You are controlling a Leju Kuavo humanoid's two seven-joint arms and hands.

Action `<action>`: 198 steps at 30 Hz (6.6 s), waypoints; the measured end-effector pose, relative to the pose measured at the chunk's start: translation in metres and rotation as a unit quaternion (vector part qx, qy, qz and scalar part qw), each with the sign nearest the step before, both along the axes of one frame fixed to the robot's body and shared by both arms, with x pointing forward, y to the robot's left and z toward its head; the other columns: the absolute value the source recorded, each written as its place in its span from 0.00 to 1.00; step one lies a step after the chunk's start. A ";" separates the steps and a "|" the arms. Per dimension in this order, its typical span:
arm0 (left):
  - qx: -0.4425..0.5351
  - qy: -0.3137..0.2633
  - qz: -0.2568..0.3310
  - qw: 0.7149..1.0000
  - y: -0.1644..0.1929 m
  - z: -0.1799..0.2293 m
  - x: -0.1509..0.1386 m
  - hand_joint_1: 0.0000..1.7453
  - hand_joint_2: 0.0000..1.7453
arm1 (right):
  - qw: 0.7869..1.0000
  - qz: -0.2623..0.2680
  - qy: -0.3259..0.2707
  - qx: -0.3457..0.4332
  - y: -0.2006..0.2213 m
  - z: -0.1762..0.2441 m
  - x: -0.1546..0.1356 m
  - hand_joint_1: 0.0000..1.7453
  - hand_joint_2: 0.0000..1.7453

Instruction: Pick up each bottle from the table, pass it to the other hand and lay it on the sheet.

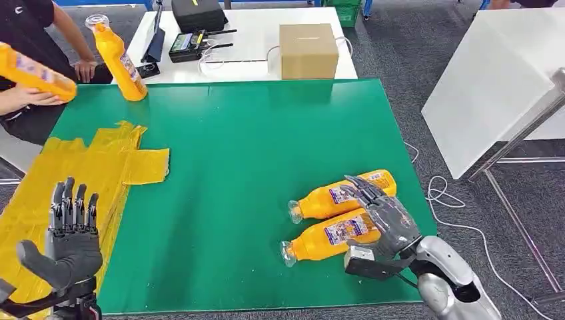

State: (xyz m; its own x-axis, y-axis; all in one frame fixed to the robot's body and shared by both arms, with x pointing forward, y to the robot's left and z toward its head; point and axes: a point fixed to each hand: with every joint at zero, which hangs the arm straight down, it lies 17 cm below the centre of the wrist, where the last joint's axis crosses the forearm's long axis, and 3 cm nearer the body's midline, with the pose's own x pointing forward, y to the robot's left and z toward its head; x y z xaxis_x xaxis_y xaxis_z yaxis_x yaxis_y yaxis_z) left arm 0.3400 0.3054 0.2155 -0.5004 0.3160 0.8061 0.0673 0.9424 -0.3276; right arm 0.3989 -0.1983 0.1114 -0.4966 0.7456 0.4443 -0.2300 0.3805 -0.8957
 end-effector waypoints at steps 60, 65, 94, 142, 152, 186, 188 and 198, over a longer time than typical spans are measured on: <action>-0.039 -0.028 -0.049 0.998 -0.017 0.023 0.022 0.00 0.00 | 0.960 0.025 0.161 -0.227 -0.016 -0.144 0.023 1.00 1.00; -0.041 -0.028 -0.049 0.998 -0.017 0.024 0.023 0.00 0.00 | 0.957 0.025 0.168 -0.234 -0.020 -0.147 0.022 1.00 1.00; -0.041 -0.025 -0.146 0.988 -0.094 0.032 0.008 0.00 1.00 | 0.963 0.054 -0.036 0.262 0.165 0.150 0.052 1.00 1.00; -0.058 -0.018 -0.150 0.987 -0.108 0.028 0.026 1.00 1.00 | 0.946 0.245 0.110 0.181 0.398 0.089 -0.078 1.00 1.00; -0.060 -0.016 -0.134 0.989 -0.097 0.021 0.022 1.00 1.00 | 0.946 0.255 0.114 0.163 0.403 0.078 -0.084 1.00 1.00; 0.135 -0.044 0.058 0.988 -0.060 0.038 0.037 1.00 1.00 | 0.965 0.112 0.060 0.229 0.281 0.072 -0.002 0.00 0.00; 0.250 -0.045 0.163 0.953 -0.043 0.041 0.041 1.00 1.00 | 0.966 0.098 0.046 0.235 0.261 0.080 0.009 0.00 0.00; 0.666 -0.050 0.416 0.617 -0.012 0.015 0.052 1.00 1.00 | 0.965 0.077 0.017 0.250 0.209 0.104 0.037 0.00 0.00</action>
State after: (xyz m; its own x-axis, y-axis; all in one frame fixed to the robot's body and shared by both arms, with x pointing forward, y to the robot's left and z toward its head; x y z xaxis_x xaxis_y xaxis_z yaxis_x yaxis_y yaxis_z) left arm 0.3919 0.2934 0.2305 -0.1110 -0.9935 0.0250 -0.6641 0.0929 0.7418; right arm 0.4363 0.0106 0.2153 -0.5633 0.3521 0.7475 -0.3438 0.7228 -0.5995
